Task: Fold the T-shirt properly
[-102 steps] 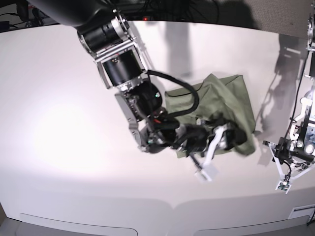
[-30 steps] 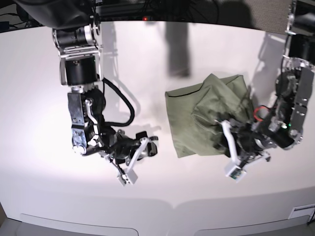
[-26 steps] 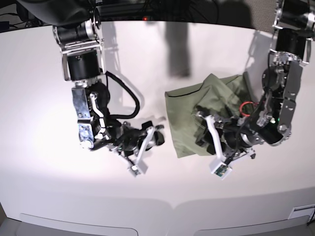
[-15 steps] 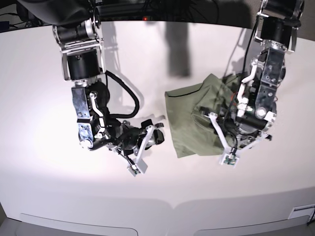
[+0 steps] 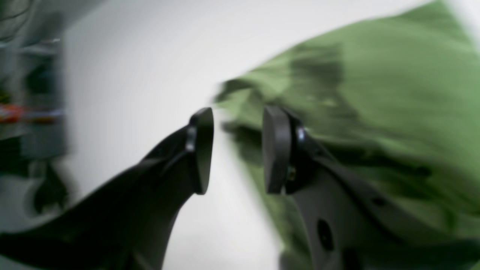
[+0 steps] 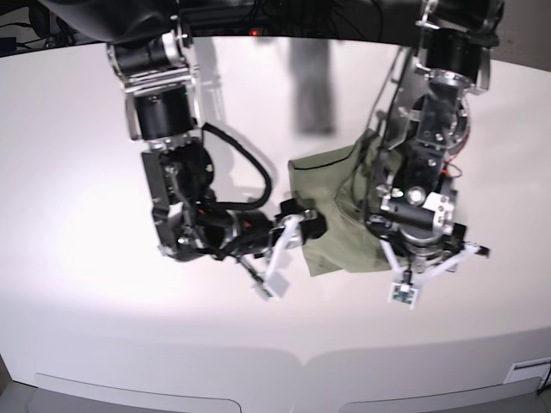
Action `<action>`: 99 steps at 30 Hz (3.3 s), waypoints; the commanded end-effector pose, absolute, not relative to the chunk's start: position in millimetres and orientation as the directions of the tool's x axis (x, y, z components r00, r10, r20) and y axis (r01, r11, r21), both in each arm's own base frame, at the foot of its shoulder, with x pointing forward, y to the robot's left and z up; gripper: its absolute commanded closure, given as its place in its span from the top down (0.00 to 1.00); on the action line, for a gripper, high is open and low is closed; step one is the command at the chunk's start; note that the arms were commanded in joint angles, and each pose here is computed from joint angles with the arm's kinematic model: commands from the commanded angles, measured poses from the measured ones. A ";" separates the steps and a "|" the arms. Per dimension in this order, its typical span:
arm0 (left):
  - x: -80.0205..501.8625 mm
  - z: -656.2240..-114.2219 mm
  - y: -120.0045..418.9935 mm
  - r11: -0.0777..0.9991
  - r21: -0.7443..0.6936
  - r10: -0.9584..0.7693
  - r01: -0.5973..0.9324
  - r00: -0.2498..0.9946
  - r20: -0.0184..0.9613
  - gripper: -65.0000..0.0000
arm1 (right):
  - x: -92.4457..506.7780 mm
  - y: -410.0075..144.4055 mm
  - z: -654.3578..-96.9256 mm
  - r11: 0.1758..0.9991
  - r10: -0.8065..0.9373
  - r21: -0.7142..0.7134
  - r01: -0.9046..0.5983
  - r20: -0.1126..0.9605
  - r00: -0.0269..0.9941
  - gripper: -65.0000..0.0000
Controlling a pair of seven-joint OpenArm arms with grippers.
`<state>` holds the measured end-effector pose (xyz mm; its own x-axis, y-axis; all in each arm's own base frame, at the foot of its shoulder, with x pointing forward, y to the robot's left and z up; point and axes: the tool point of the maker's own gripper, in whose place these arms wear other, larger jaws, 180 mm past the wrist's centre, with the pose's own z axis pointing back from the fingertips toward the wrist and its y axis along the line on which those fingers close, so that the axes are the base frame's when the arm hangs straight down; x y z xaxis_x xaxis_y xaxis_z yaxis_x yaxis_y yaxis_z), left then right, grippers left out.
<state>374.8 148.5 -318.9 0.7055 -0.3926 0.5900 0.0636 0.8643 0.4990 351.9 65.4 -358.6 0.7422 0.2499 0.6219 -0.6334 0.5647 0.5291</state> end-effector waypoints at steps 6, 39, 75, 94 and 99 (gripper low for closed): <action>353.6 -334.7 190.1 0.857 0.513 -0.367 0.052 0.760 0.537 0.33 | 360.9 104.4 -315.2 0.471 0.209 0.553 -0.688 0.687 0.695 0.41; 314.0 -459.2 101.3 0.948 0.218 -0.310 0.230 0.815 0.489 0.33 | 373.3 87.7 -314.5 0.539 0.272 0.446 -0.715 0.711 0.648 0.41; 324.2 -447.7 129.1 0.884 0.377 -0.424 0.277 0.814 0.397 0.33 | 348.3 110.4 -343.9 0.539 0.263 0.518 -0.664 0.646 0.717 0.41; 362.3 -382.6 289.1 0.837 0.536 -0.347 0.104 0.859 0.375 0.33 | 294.5 172.9 -315.6 0.262 0.324 0.591 -0.763 0.691 0.646 0.41; 348.2 -408.9 270.4 0.863 0.481 -0.376 0.151 0.828 0.415 0.33 | 303.8 170.7 -308.3 0.267 0.320 0.575 -0.773 0.704 0.634 0.41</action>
<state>334.1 266.7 -423.3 0.8496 -0.3696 0.3763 0.1738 0.8698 0.4617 292.9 163.3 -331.3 0.6629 0.3597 0.6566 -0.7485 0.2987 0.5921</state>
